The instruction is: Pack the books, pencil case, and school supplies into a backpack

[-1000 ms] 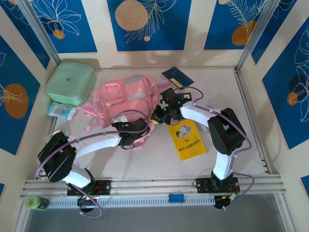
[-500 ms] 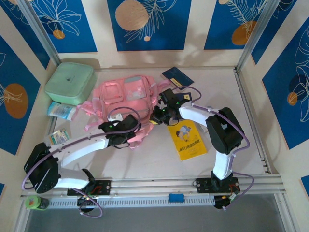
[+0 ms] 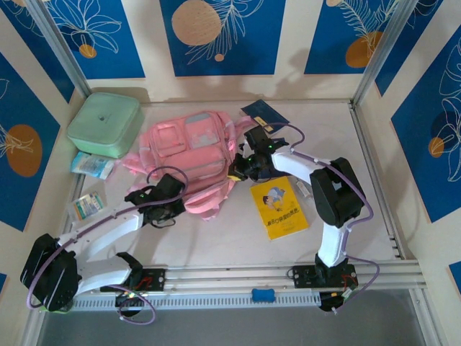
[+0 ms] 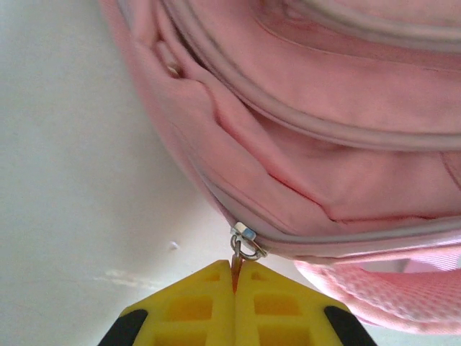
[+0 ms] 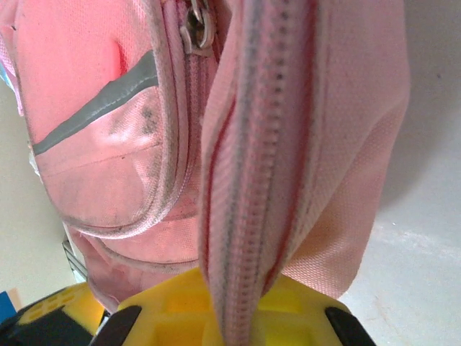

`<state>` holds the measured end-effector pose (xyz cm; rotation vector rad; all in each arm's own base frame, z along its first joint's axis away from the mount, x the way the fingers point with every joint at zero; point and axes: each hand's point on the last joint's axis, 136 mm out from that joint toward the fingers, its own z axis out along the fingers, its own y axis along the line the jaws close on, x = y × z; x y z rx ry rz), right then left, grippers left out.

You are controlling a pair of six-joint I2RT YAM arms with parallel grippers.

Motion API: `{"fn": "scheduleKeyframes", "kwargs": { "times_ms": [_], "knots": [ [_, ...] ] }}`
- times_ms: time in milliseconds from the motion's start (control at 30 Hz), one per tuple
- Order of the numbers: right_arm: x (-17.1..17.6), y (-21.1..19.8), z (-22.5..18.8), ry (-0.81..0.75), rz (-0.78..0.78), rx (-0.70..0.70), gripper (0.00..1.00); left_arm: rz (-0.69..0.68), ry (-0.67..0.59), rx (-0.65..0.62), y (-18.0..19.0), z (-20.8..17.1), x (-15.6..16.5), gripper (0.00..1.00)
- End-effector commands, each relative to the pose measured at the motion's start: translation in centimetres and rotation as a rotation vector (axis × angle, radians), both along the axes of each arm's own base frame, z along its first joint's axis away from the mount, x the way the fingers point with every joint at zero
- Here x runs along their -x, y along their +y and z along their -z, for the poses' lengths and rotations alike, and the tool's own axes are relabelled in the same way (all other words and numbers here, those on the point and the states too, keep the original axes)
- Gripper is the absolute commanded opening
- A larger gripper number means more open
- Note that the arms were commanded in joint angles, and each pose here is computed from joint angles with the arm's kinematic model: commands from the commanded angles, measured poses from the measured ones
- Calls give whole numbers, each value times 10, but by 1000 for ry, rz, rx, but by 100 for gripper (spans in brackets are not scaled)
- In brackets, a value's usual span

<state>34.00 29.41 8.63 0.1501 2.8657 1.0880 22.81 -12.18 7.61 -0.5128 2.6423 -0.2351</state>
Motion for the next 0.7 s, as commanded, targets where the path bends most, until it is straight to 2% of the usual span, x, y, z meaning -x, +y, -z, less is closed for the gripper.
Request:
{"fn": "scheduleKeyframes", "kwargs": {
  "times_ms": [0, 200, 333, 367, 433, 500, 567, 600, 667],
  "knots": [
    [-24, -7, -21, -87, -27, -8, 0, 2, 47, -101, 29, 8, 11, 0],
    [-30, -25, -26, -77, -20, -4, 0, -80, -2, -150, 58, 6, -10, 0],
    [-30, -27, -28, -50, -16, -9, 0, -48, -57, -123, 51, 1, -28, 0],
    [-23, -22, -32, -45, -30, -19, 4, -25, -69, -96, 44, -1, -32, 0],
    [-11, -13, -40, -16, -45, -60, 19, 23, -91, -41, 29, -4, -38, 0],
    [3, -10, -42, 6, -37, -61, 42, 53, -100, -10, 19, -6, -40, 0],
    [18, -11, -40, 17, -35, -10, 59, 67, -105, 6, 15, -7, -40, 0],
    [25, -11, -41, 19, -34, 12, 65, 78, -114, 18, 12, -8, -40, 0],
    [43, -2, -40, 55, -21, 13, 72, 89, -122, 41, 7, -9, -38, 0]
  ]
}}
